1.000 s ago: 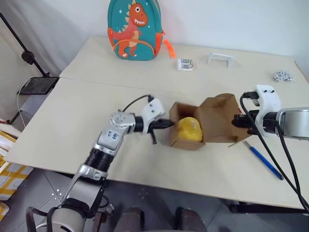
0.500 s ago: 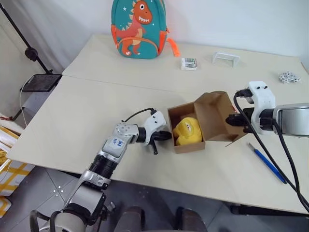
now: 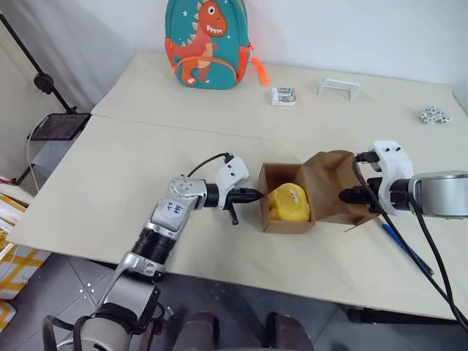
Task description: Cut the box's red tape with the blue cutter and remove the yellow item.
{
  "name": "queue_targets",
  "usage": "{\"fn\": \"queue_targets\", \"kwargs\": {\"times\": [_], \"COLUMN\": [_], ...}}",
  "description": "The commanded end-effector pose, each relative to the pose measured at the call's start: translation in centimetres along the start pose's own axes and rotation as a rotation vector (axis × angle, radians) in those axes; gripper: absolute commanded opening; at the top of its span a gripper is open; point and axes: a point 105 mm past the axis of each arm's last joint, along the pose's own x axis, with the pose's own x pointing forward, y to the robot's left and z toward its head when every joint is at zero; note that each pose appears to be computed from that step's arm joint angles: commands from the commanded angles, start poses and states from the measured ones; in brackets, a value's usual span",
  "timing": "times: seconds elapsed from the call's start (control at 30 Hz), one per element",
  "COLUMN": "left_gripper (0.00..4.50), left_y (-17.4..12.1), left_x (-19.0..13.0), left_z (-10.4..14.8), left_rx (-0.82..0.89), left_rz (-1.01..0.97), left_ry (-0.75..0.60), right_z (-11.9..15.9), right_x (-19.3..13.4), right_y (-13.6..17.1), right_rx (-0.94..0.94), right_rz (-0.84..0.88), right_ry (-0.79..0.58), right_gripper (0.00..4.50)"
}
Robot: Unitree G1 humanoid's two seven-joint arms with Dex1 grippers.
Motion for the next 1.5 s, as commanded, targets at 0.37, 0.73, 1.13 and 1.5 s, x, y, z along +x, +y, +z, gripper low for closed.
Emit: {"fn": "queue_targets", "kwargs": {"times": [0.37, 0.73, 1.13, 1.5], "left_gripper": [0.00, 0.00, 1.14, 4.46], "left_y": [0.7, 1.3, 4.4, 2.5], "left_x": [-2.5, -6.2, -17.4, -19.4], "left_z": [-0.4, -0.6, -0.7, 1.3], "left_rx": [0.026, 0.055, 0.133, 0.188], "left_rz": [0.031, 0.040, 0.173, -0.051], "left_ry": [-0.005, -0.014, -0.073, -0.001], "right_z": [4.7, 4.2, 2.9, -2.4], "right_x": [-5.1, -6.6, -9.2, -10.1], "right_y": [0.8, -2.7, -1.1, 0.6], "right_rx": [0.033, 0.000, -0.457, -0.776], "right_rz": [0.291, 0.317, 0.390, 0.497], "right_ry": [-0.427, -0.705, -0.940, -0.839], "right_gripper": [4.49, 4.49, 4.50, 4.50]}}
